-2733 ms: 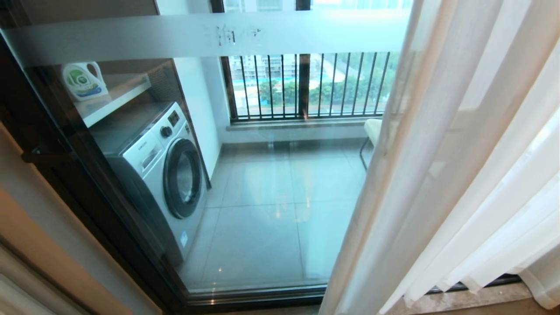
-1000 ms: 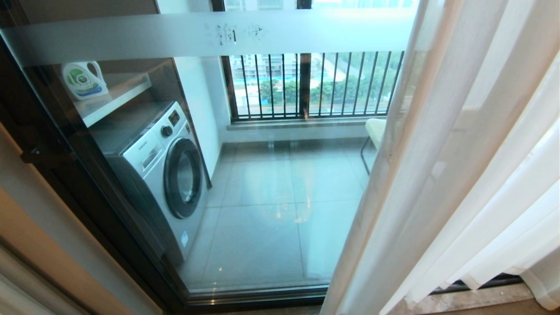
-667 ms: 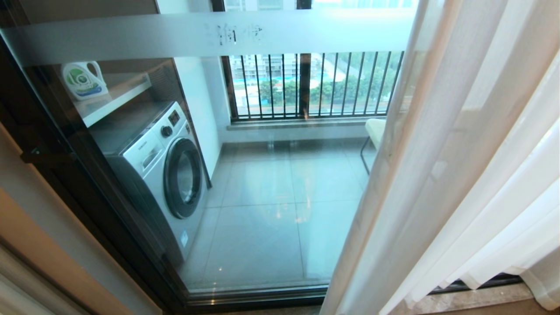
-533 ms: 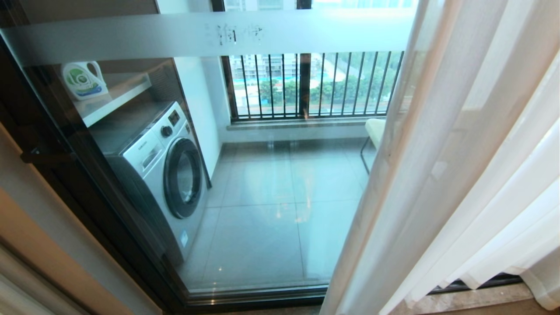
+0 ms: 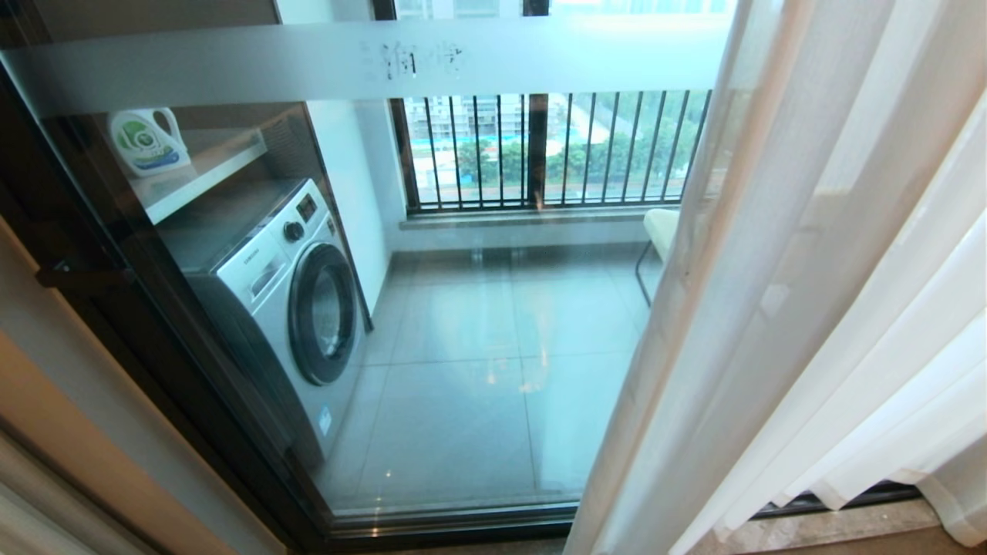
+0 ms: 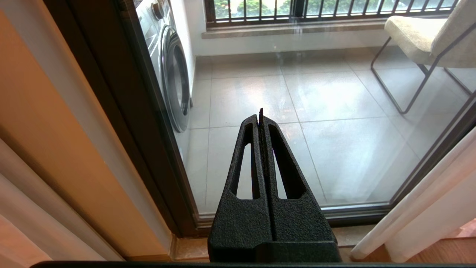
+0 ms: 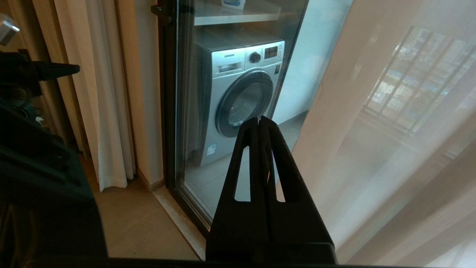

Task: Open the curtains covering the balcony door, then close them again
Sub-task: Pull the inner curtains open on both sides

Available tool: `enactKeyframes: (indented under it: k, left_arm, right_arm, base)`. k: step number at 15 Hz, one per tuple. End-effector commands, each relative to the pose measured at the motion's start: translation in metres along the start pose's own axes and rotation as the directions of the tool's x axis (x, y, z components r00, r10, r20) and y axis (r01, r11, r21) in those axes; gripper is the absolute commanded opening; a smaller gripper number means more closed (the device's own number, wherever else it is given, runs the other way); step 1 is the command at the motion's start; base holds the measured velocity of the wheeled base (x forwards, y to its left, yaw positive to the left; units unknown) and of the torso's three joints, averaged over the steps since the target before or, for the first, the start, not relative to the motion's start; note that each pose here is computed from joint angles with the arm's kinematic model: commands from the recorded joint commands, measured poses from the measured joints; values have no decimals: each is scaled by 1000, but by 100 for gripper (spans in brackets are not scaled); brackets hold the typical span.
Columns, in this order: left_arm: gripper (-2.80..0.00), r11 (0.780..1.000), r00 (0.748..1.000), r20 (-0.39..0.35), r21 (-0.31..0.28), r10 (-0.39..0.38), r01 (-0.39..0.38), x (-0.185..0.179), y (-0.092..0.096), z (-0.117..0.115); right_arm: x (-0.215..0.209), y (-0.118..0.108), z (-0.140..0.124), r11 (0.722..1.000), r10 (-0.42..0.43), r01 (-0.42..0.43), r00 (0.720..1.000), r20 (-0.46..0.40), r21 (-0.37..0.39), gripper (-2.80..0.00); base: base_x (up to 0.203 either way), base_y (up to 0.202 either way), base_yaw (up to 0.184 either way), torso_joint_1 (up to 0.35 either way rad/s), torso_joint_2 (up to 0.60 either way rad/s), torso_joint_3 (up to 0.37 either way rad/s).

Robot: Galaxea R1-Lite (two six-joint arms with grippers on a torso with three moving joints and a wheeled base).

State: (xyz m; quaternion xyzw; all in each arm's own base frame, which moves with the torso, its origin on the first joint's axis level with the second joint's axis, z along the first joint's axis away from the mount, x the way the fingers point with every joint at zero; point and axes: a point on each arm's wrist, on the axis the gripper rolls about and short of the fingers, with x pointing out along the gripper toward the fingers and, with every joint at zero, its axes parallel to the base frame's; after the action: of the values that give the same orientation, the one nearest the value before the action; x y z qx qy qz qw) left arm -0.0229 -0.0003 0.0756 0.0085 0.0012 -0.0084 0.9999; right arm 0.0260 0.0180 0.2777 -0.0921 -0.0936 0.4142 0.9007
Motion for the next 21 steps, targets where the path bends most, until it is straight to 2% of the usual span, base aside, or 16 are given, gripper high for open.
enactKeyframes:
  k: [1, 7, 15, 16, 21]
  left_arm:
    - [-280, 1000, 1000, 1, 0, 0, 0, 0, 0, 0]
    - [-280, 1000, 1000, 1, 0, 0, 0, 0, 0, 0]
    - [-280, 1000, 1000, 0, 0, 0, 0, 0, 0, 0]
    - [-280, 1000, 1000, 1, 0, 0, 0, 0, 0, 0]
    - [-280, 1000, 1000, 1, 0, 0, 0, 0, 0, 0]
  right_arm:
    - [32, -30, -6, 998, 44, -40, 997, -70, 49, -280]
    - [72, -63, -12, 994, 84, -75, 991, -108, 79, -280]
    - [101, -68, -20, 985, 138, -120, 979, -149, 125, -280]
    - [101, -68, -20, 985, 137, -119, 979, -149, 126, 0]
    - [108, -64, -23, 972, 188, -161, 970, -153, 170, 0]
  base:
    - [0, 0, 0, 0, 0, 0]
    - [0, 0, 0, 0, 0, 0]
    - [0, 0, 0, 0, 0, 0]
    - [0, 0, 0, 0, 0, 0]
    - [0, 0, 0, 0, 0, 0]
